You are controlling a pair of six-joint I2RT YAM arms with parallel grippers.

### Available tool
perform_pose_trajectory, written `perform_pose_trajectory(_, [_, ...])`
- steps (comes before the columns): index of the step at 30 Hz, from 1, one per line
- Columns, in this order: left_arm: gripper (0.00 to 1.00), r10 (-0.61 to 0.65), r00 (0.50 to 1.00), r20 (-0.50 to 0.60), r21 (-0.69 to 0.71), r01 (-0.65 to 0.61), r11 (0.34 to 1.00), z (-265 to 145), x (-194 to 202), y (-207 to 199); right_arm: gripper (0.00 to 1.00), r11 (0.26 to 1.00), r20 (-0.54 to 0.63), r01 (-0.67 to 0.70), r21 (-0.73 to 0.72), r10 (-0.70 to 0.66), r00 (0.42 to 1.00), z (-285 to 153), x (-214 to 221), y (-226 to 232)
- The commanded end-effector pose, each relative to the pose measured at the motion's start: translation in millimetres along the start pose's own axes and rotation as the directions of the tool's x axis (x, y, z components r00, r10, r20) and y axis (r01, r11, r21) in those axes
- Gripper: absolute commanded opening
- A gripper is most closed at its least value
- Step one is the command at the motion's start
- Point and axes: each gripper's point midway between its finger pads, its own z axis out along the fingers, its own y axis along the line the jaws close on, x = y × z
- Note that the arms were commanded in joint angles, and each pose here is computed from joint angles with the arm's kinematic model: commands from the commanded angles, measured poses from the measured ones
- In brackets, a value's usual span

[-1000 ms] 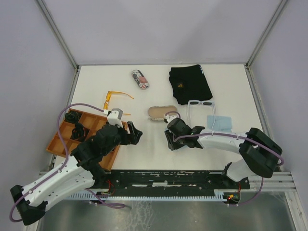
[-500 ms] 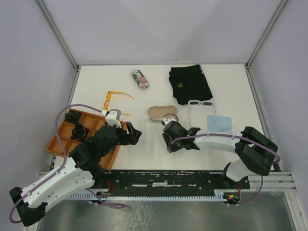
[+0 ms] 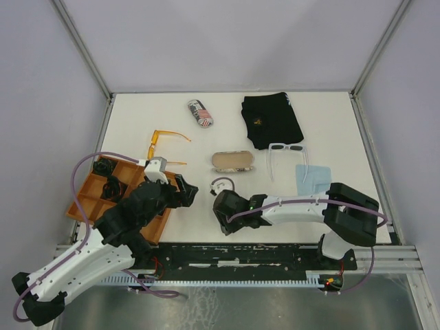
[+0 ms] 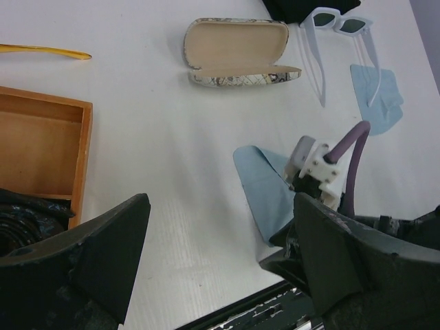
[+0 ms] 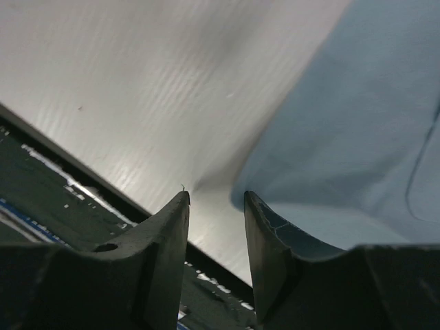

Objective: Organize the sunglasses
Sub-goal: Adjust the glasses cleaning cloth at the center of the board.

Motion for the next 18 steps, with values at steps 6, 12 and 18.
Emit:
perform_pose_trajectory(6, [0.92,-0.047,0.999,0.026,-0.012,0.047,0.999,1.5,-5.4,-0.7,0.49,0.999,0.202,0.039,0.01,-0.04,0.978,-38.8,-45.1,22.2])
perform_pose_trajectory(12, [0.92,-0.045,0.999,0.0,0.009,0.045,0.999,10.7,0.9,-7.5,0.48,0.972,0.242,0.093,0.218,-0.146,0.959,-75.8,-59.7,-44.7])
perform_pose_trajectory(18, [0.92,-0.058,0.998,-0.004,0.027,0.058,0.998,14.7,3.5,-11.4,0.34,0.941,0.116,0.153,0.303,-0.196,0.974,-72.1,-51.3,-94.8])
